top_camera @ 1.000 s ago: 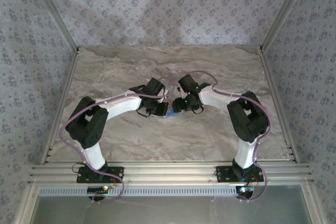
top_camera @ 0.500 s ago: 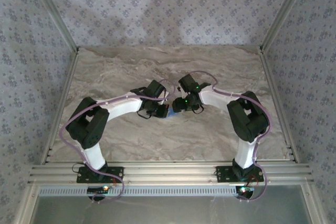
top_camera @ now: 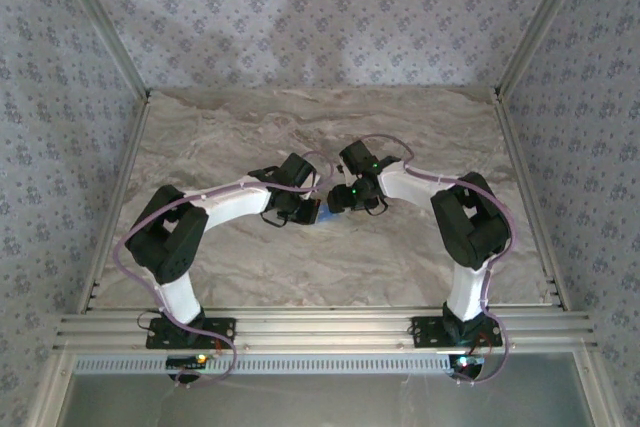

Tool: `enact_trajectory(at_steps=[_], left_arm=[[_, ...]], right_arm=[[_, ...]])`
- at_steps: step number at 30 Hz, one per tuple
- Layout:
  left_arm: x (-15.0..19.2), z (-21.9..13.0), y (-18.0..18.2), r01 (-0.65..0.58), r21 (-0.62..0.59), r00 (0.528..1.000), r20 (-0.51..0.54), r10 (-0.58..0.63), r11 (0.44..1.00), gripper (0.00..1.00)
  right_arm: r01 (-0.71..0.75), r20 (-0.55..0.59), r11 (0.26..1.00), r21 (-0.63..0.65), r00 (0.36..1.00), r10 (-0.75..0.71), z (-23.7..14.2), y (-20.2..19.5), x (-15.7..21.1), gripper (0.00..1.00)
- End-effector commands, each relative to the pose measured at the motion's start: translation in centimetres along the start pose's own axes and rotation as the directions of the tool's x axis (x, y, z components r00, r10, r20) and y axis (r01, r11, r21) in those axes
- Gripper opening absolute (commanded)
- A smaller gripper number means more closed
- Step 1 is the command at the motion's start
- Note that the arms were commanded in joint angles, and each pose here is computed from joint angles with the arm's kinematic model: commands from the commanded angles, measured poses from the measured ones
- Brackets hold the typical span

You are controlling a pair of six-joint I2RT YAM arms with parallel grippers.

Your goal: Sort the pills into containers

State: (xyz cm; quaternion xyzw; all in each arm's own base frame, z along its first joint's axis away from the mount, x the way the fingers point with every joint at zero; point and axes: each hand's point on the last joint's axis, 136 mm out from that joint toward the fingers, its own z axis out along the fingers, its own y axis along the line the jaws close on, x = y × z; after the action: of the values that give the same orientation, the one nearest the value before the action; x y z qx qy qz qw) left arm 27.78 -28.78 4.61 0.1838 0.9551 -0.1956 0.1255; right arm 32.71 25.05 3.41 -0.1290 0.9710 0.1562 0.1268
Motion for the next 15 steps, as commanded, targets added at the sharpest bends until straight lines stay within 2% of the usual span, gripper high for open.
enact_trajectory(at_steps=[1, 4, 15], left_arm=[[0.6, 0.4, 0.5, -0.014, -0.030, 1.000, -0.016, 0.013, 0.999, 0.00], [0.8, 0.7, 0.7, -0.015, -0.036, 1.000, -0.027, 0.014, 0.999, 0.00], [2.2, 2.2, 2.1, -0.038, -0.098, 0.997, -0.077, 0.031, 0.994, 0.00]], right_arm=[[-0.032, -0.066, 0.998, 0.054, 0.997, 0.036, 1.2, -1.5, 1.5, 0.65], [-0.030, -0.039, 0.999, 0.043, 0.999, 0.031, 0.7, -0.9, 0.2, 0.65], [-0.034, -0.041, 0.999, 0.042, 0.999, 0.035, 0.7, -0.9, 0.2, 0.65]])
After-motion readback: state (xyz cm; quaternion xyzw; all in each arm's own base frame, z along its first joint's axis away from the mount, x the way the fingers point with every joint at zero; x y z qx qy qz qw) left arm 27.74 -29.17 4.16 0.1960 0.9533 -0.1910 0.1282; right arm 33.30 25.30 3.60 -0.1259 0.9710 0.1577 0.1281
